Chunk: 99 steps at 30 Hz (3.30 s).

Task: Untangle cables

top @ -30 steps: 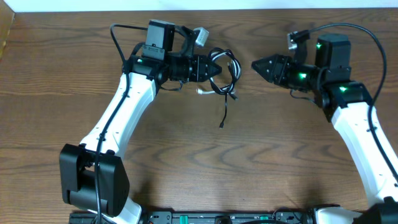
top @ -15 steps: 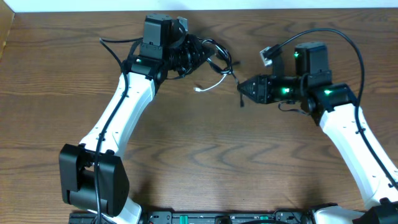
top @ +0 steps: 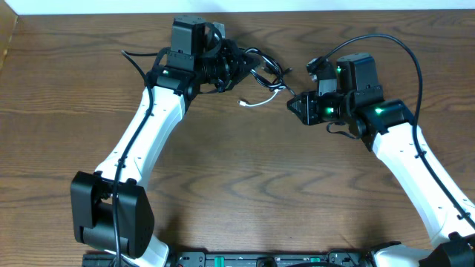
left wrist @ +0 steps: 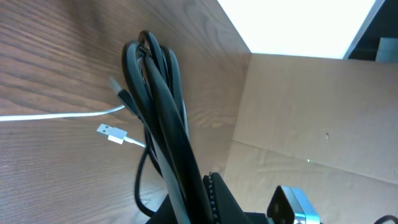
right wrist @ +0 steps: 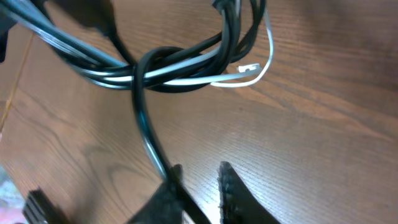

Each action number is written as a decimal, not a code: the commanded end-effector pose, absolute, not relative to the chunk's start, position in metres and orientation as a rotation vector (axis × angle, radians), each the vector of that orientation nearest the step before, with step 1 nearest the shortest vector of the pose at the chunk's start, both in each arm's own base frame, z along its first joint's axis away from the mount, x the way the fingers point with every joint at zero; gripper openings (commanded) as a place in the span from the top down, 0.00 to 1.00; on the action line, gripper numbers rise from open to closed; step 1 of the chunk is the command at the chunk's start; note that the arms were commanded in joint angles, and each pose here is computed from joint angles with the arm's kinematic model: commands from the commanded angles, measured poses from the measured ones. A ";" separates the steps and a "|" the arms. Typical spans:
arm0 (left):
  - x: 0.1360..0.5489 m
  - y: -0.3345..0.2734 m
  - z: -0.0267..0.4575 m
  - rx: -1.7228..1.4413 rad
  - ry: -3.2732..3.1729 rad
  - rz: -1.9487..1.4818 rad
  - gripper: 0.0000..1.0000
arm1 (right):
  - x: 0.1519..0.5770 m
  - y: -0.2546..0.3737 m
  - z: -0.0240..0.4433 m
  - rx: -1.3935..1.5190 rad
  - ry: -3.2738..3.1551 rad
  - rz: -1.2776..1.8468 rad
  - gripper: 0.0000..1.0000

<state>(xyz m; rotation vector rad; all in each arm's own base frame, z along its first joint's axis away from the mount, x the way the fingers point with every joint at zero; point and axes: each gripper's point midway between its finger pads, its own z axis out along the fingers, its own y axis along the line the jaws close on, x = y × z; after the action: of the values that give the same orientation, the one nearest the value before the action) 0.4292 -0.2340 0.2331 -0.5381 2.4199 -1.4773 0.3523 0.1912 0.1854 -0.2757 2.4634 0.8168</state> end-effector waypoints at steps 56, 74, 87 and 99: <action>0.369 -0.249 0.286 0.573 2.077 -1.723 0.93 | 0.407 0.192 0.243 0.142 2.224 1.298 0.44; 0.370 -0.241 0.282 0.534 2.103 -1.731 0.93 | 0.378 0.161 0.256 -0.178 2.188 1.145 0.46; 0.364 -0.242 0.287 0.259 2.261 -1.938 0.93 | 0.389 0.165 0.165 -0.383 2.362 0.963 0.43; 0.367 -0.241 0.285 0.034 2.364 -1.996 0.93 | 0.418 0.199 0.131 -0.397 2.334 0.964 0.44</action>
<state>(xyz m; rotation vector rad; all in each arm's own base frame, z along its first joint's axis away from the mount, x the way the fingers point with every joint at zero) 0.3694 -0.2425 0.2765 0.0990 2.3462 -1.9497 0.4132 0.1945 0.1434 -0.4390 2.3032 0.9677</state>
